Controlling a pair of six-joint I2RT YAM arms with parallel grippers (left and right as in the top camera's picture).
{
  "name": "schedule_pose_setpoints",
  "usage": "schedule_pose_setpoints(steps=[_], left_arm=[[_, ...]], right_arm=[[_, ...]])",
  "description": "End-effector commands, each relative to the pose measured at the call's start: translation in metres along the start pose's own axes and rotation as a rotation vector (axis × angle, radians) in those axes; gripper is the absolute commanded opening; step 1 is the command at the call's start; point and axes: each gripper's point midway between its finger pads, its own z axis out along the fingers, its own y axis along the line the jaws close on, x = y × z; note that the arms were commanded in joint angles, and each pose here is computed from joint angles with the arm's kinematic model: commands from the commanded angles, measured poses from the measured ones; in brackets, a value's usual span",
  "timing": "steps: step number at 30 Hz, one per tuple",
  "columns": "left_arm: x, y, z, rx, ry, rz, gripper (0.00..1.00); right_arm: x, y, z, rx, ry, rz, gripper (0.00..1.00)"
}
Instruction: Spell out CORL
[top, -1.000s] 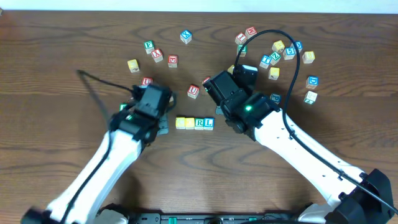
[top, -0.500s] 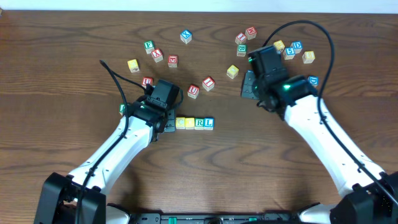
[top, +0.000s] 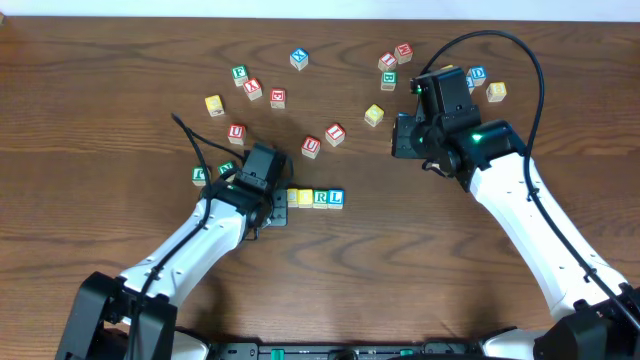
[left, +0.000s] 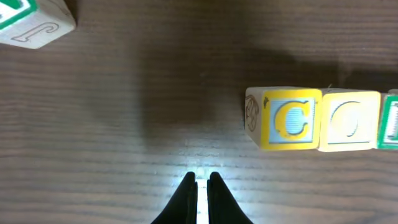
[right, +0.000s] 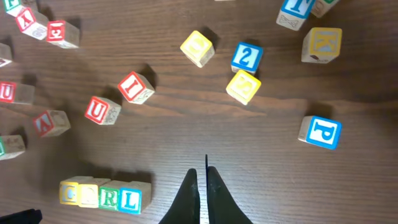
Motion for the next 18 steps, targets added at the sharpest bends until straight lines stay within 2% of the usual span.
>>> schedule_pose_setpoints(steps=[1,18], left_arm=[[0.003,0.001,0.004,0.008,0.001,0.014,0.08],[-0.014,0.012,0.012,-0.057,-0.107,0.013,0.07]], right_arm=[[-0.011,-0.005,-0.011,0.023,-0.046,-0.011,0.01],[-0.010,-0.007,-0.011,0.035,-0.046,-0.011,0.01]])
